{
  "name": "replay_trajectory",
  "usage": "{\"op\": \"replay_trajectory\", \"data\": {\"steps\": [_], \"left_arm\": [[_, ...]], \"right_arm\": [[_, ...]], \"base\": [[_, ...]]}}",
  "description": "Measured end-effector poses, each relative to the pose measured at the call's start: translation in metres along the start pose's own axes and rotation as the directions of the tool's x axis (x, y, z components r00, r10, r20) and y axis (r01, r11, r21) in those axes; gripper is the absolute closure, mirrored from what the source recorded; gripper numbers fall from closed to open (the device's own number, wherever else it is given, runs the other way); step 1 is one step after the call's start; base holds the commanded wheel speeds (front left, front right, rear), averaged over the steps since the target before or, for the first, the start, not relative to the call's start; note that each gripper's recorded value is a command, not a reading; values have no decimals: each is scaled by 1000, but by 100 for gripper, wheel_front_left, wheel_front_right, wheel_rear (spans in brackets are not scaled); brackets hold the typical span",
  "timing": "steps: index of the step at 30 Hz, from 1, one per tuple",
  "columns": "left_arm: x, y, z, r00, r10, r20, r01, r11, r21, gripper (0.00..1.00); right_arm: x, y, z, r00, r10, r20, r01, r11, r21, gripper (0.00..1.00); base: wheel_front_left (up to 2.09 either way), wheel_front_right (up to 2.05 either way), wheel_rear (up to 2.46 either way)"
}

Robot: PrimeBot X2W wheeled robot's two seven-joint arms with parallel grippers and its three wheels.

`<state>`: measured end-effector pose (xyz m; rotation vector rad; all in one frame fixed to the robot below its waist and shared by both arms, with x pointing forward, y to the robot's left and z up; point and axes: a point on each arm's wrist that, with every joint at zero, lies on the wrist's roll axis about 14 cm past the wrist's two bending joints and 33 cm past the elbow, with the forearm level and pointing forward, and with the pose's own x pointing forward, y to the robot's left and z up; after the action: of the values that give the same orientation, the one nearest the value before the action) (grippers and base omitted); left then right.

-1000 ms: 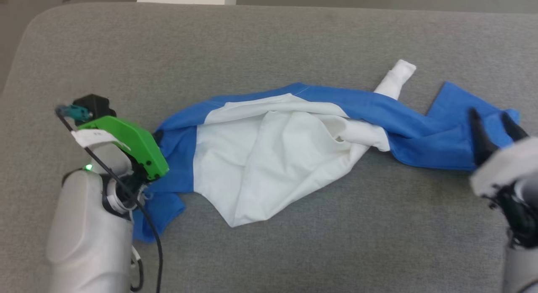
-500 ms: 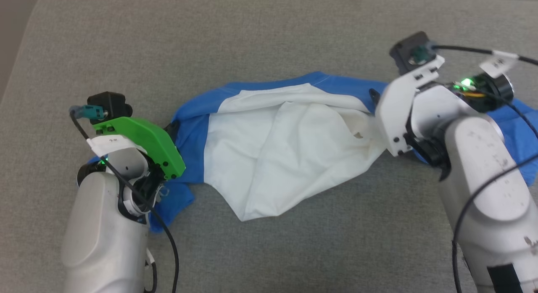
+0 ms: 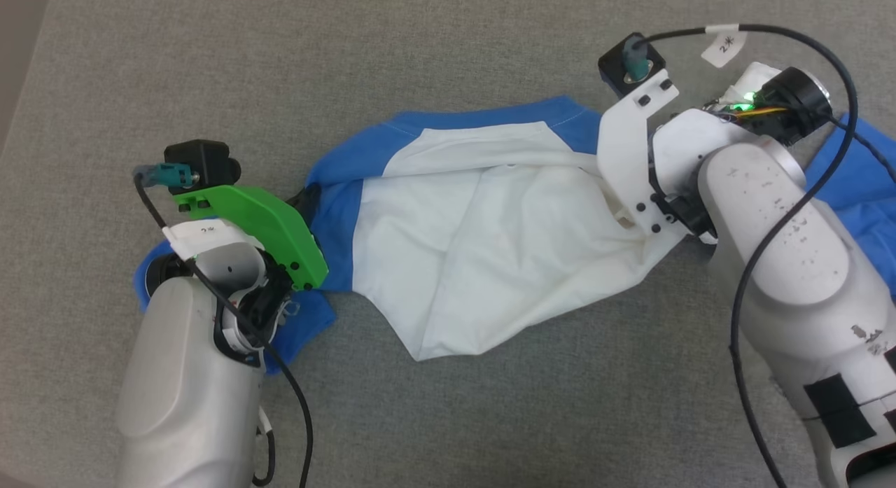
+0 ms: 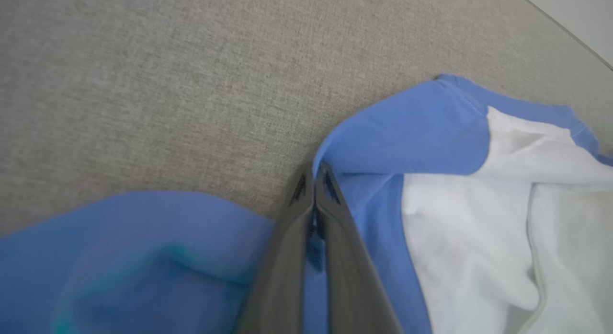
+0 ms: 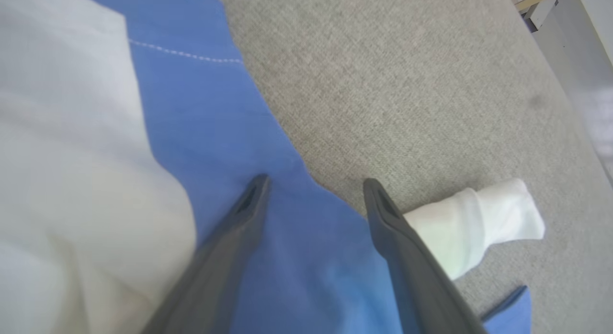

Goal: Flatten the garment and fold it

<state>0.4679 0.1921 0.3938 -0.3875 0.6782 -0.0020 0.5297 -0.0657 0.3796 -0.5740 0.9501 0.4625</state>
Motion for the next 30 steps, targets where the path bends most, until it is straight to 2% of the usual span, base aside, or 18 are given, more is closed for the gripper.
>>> {"op": "replay_trajectory", "data": {"steps": [1,2,3,4,11,15,17,20,27,30], "left_arm": [[1,0,0,1000,0,-2,0,1000,1,100],[1,0,-1,1000,0,-2,0,1000,1,100],[2,0,-1,1000,0,-2,0,1000,1,100],[2,0,-1,1000,-1,-1,1,1000,2,100],[-1,-10,9,999,-33,31,33,999,5,100],[-10,-26,34,991,-88,99,87,996,18,100],[-18,-35,53,982,-116,147,111,993,36,100],[-38,-58,89,952,-188,243,178,982,60,100],[-83,-109,155,862,-320,393,277,947,163,100],[-95,-132,179,827,-374,420,323,927,190,100]], "right_arm": [[1,0,1,1000,5,-2,-5,1000,0,0],[2,0,0,1000,15,-8,-14,1000,5,54],[2,1,0,1000,26,-8,-26,1000,15,91],[2,1,-1,999,36,-7,-36,999,25,100],[-9,-8,8,995,59,76,-69,989,132,100],[-31,-28,26,980,29,195,-73,972,224,100],[-50,-41,40,960,0,281,-78,961,267,100],[-93,-62,62,906,-56,420,-94,940,328,100],[-176,-83,83,797,-125,591,-137,916,378,100],[-199,-94,80,778,-159,607,-120,912,393,100]], "base": [[0,0,0],[0,0,0],[0,0,0],[0,0,0],[0,0,0],[0,0,0],[0,0,0],[0,0,0],[0,0,0],[0,0,0]]}}
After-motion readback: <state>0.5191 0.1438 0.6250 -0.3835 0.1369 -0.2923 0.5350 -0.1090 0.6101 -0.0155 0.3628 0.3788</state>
